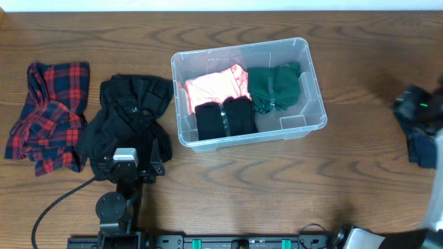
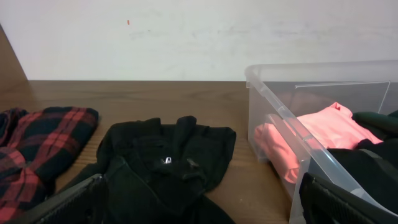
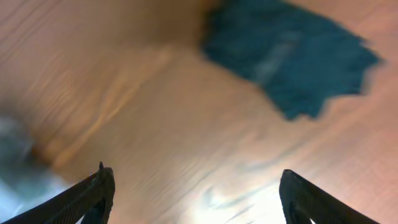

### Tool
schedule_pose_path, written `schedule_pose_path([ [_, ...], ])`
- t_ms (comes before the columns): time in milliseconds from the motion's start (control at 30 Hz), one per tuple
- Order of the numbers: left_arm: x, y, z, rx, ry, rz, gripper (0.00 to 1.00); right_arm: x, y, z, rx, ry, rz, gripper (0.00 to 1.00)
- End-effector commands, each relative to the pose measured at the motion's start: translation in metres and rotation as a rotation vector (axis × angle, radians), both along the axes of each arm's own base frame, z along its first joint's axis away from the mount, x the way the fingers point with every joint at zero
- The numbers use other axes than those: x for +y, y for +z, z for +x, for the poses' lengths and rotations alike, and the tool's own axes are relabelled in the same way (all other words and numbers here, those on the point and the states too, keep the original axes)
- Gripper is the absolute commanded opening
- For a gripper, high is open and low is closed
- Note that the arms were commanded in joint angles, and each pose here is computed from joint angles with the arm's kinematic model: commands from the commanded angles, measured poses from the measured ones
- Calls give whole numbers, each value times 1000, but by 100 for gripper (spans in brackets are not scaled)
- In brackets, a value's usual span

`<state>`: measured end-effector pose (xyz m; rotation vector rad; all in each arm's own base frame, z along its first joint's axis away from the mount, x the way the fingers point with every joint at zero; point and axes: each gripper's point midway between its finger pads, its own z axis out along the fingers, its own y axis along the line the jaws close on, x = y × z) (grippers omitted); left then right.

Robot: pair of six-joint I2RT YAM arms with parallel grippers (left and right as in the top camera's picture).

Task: Pack container
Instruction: 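Reach the right gripper to the navy garment and grasp it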

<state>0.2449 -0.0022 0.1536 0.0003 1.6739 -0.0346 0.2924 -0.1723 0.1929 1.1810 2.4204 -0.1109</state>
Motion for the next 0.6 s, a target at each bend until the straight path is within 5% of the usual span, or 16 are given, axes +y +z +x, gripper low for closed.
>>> schedule_pose_path([
  [0,-2,-16,-1,50,-11,-5,98,-34,-18,-17,8,-156,64,82],
  [567,-2,-16,-1,50,-11,-5,98,-113,-122,-55,170,-298,221,79],
])
